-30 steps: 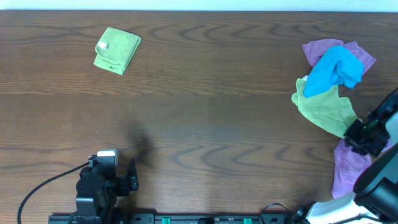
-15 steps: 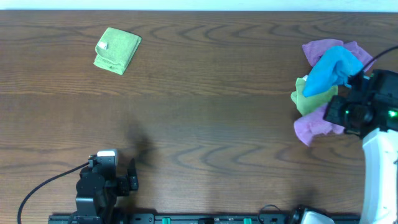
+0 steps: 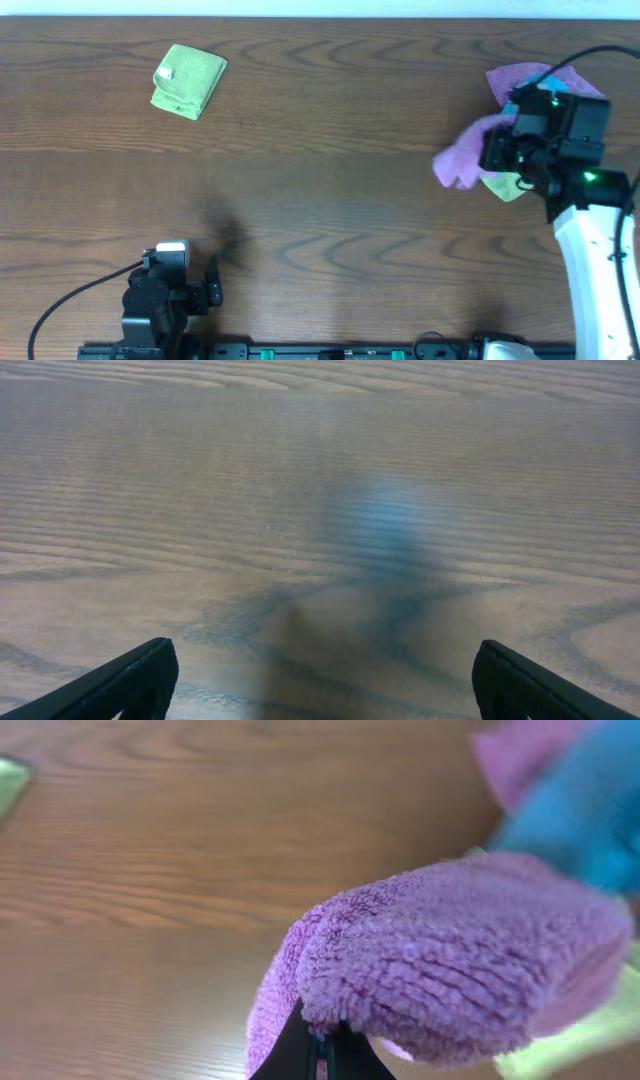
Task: Fold the cloth
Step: 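Lift the purple cloth with the right gripper and drag it left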
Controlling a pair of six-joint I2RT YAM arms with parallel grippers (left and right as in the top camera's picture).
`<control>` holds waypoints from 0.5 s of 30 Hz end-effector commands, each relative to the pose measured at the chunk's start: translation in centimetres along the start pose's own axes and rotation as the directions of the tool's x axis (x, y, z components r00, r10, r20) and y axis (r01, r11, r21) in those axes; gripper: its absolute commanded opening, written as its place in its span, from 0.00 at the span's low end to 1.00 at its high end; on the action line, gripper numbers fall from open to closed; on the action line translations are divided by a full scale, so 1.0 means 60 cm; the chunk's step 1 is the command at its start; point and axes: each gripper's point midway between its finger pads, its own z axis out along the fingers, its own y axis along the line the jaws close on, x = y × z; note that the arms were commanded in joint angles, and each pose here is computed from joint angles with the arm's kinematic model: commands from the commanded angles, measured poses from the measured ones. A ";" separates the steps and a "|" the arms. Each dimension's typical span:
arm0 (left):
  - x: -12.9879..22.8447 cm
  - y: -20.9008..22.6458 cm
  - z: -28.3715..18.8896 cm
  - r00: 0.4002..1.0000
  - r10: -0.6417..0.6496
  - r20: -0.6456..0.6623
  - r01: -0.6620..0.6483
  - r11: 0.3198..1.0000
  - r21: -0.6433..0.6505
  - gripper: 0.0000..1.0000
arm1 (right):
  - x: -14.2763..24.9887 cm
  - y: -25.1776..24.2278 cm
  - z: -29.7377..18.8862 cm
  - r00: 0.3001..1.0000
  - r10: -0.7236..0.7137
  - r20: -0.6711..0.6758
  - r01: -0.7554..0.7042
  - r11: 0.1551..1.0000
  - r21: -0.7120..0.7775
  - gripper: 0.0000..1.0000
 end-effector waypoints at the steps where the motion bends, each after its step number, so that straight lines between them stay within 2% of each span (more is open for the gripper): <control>1: -0.003 0.002 -0.001 1.000 0.015 0.009 -0.015 1.000 -0.007 0.95 | -0.002 0.066 0.008 0.998 -0.065 0.001 0.065 0.988 -0.142 0.01; 6: -0.003 0.002 -0.001 1.000 0.015 0.009 -0.015 1.000 -0.007 0.95 | 0.025 0.165 0.037 0.986 -0.163 -0.041 0.143 0.940 -0.309 0.01; 10: -0.003 0.002 -0.001 1.000 0.015 0.009 -0.015 1.000 -0.007 0.95 | 0.075 0.259 0.071 0.959 -0.262 -0.105 0.193 0.879 -0.436 0.01; 12: -0.003 0.002 -0.001 1.000 0.015 0.009 -0.015 1.000 -0.007 0.95 | 0.104 0.298 0.086 0.940 -0.317 -0.129 0.222 0.852 -0.475 0.01; 15: -0.003 0.002 -0.001 1.000 0.015 0.009 -0.015 1.000 -0.007 0.95 | 0.125 0.321 0.114 0.922 -0.361 -0.140 0.264 0.850 -0.455 0.02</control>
